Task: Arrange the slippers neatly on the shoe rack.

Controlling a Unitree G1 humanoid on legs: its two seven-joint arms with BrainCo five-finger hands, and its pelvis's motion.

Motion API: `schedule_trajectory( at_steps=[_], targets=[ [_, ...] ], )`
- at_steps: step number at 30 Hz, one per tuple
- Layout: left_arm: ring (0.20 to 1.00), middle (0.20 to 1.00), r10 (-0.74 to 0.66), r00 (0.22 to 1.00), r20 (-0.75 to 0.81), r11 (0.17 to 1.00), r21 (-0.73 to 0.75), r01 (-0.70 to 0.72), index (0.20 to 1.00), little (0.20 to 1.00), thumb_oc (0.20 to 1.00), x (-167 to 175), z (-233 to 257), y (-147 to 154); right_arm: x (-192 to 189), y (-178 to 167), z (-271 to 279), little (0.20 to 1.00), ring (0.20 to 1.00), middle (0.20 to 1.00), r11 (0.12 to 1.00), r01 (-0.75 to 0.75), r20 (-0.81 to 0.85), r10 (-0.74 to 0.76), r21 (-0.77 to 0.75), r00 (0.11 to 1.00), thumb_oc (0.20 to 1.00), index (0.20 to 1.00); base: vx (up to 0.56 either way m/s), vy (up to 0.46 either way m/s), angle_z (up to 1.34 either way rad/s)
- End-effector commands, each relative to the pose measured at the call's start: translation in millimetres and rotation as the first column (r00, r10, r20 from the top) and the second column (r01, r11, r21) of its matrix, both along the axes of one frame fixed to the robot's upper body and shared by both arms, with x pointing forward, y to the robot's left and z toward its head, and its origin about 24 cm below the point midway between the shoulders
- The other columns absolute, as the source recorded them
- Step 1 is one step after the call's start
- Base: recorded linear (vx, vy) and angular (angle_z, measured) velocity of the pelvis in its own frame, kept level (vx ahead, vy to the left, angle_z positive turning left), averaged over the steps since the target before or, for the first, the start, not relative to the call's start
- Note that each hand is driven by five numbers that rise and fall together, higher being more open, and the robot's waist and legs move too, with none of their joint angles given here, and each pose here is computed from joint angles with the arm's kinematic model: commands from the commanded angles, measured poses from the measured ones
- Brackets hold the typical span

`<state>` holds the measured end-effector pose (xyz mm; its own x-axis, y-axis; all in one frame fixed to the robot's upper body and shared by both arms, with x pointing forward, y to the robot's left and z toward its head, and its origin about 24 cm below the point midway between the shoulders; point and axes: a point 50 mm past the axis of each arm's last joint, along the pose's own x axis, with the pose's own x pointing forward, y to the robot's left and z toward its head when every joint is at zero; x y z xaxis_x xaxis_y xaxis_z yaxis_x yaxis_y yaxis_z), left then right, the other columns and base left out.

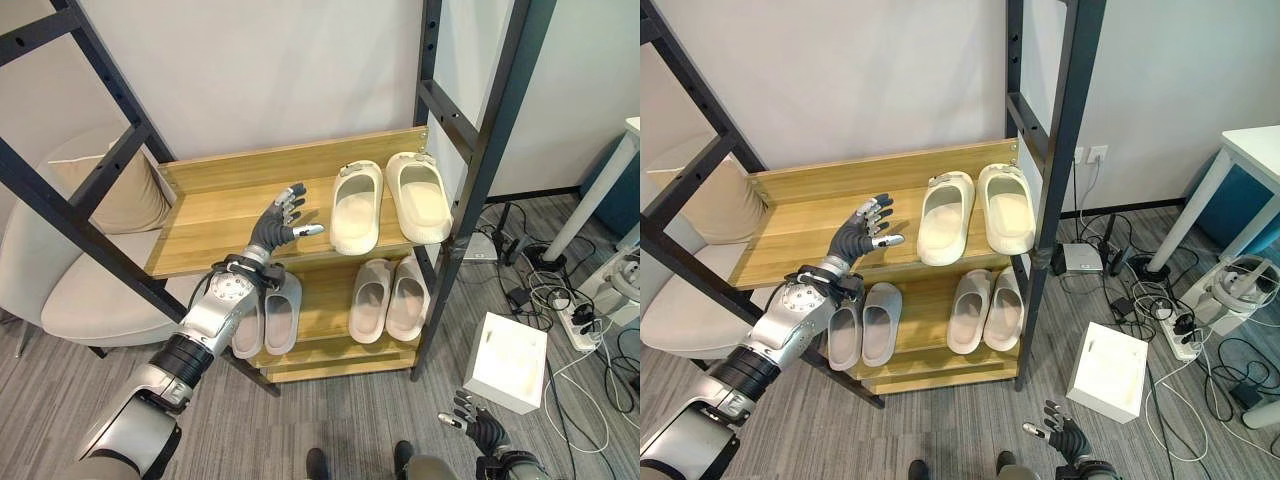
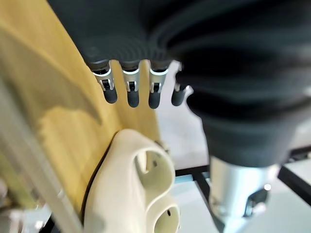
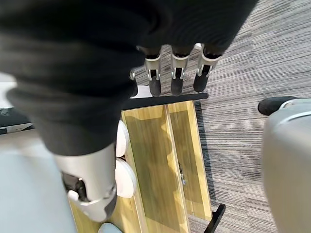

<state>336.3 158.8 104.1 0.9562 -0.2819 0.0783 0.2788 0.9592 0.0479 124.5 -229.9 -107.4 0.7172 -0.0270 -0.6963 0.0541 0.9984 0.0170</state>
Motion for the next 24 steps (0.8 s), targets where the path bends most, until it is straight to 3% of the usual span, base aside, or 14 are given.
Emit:
schedule_trajectory(
  at_steps=[1,10,24],
  targets=[
    [1.000,1.000,-0.009,1.000,0.020,0.998,-0.056,0.010,1.000,1.000,1.000,4.0,14.8,8.2,6.9,17.4,7.4,1.000,1.000,1.000,0.999,-0.028,0.065,0.025,0.047,0.998,1.000,1.000,0.00,0.000,0.00],
    [1.000,1.000,-0.025,0.992,-0.125,0.998,-0.067,0.017,1.000,1.000,1.000,11.1,-9.5,-7.1,6.2,20.3,7.4,1.000,1.000,1.000,0.997,-0.059,0.046,0.057,0.049,0.997,1.000,1.000,0.00,0.000,0.00],
    [1.000,1.000,0.035,0.995,-0.089,0.973,-0.225,-0.055,1.000,1.000,1.000,45.0,19.7,-60.8,0.8,19.1,2.8,1.000,1.000,1.000,0.998,-0.042,0.024,0.041,0.040,0.999,1.000,1.000,0.00,0.000,0.00]
  ],
)
